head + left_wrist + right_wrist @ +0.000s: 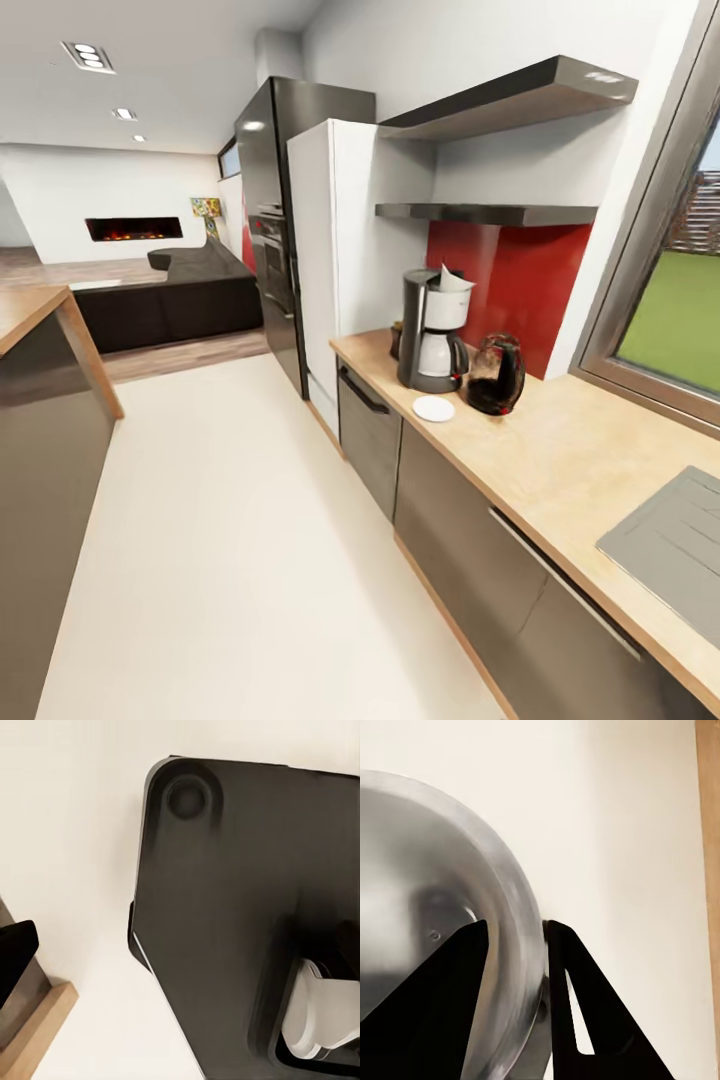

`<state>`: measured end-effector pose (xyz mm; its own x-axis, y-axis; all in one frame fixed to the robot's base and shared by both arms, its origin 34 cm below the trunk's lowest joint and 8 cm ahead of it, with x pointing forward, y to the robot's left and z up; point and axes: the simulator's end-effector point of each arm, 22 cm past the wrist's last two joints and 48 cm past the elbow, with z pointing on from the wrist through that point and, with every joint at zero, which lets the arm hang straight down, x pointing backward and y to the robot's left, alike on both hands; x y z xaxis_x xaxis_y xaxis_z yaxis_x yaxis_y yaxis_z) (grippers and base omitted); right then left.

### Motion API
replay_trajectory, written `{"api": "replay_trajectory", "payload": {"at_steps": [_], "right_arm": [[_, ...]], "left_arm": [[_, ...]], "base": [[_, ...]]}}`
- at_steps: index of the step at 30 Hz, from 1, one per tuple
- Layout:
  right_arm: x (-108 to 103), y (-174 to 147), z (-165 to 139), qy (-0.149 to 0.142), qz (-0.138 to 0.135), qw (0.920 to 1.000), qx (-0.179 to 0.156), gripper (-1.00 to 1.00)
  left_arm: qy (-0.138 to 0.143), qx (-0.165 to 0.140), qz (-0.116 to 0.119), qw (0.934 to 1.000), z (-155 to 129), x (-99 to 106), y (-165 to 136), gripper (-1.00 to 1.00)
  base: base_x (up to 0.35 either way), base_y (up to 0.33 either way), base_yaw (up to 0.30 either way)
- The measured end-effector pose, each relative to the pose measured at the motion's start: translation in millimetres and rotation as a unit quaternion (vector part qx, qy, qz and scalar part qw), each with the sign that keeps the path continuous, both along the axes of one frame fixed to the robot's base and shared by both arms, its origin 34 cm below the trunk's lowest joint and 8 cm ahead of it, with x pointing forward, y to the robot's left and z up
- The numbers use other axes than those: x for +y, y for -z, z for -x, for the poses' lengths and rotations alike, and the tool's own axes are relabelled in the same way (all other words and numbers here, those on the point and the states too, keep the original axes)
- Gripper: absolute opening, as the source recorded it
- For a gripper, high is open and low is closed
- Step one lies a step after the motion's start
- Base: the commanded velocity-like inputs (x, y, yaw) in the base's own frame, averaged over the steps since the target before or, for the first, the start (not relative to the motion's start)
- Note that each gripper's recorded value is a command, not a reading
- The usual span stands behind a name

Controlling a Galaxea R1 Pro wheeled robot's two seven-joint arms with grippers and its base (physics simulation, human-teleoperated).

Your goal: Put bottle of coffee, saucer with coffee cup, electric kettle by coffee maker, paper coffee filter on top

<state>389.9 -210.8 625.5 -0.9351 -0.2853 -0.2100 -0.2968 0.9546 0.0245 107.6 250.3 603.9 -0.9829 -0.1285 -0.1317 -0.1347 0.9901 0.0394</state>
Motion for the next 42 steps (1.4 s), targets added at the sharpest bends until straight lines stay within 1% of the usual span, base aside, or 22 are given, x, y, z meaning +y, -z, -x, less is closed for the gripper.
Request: {"api": "replay_trajectory", "payload": {"at_steps": [8, 17, 33, 42], "right_arm": [[-0.5, 2.1, 2.9, 0.0, 0.0, 1.0, 0.004, -1.0], [-5.6, 2.6, 3.7, -0.002, 0.003, 1.0, 0.004, -1.0], [-4.1, 2.6, 4.0, -0.001, 0.002, 1.0, 0.005, -1.0], [-3.3, 2.5, 3.8, 0.0, 0.002, 1.0, 0.005, -1.0]], "left_arm": [[0.0, 0.004, 0.0, 1.0, 2.8, 0.0, -0.1, 1.0], [0.0, 0.004, 0.0, 1.0, 2.7, 0.0, -0.1, 1.0], [0.0, 0.004, -0.001, 1.0, 2.8, 1.2, -0.1, 1.0], [0.0, 0.004, -0.001, 1.0, 3.0, 1.2, -0.1, 1.0]], "base": [[0.301, 0.202, 0.139], [0.286, 0.231, 0.004], [0.286, 0.23, 0.0], [0.305, 0.169, 0.0]]}}
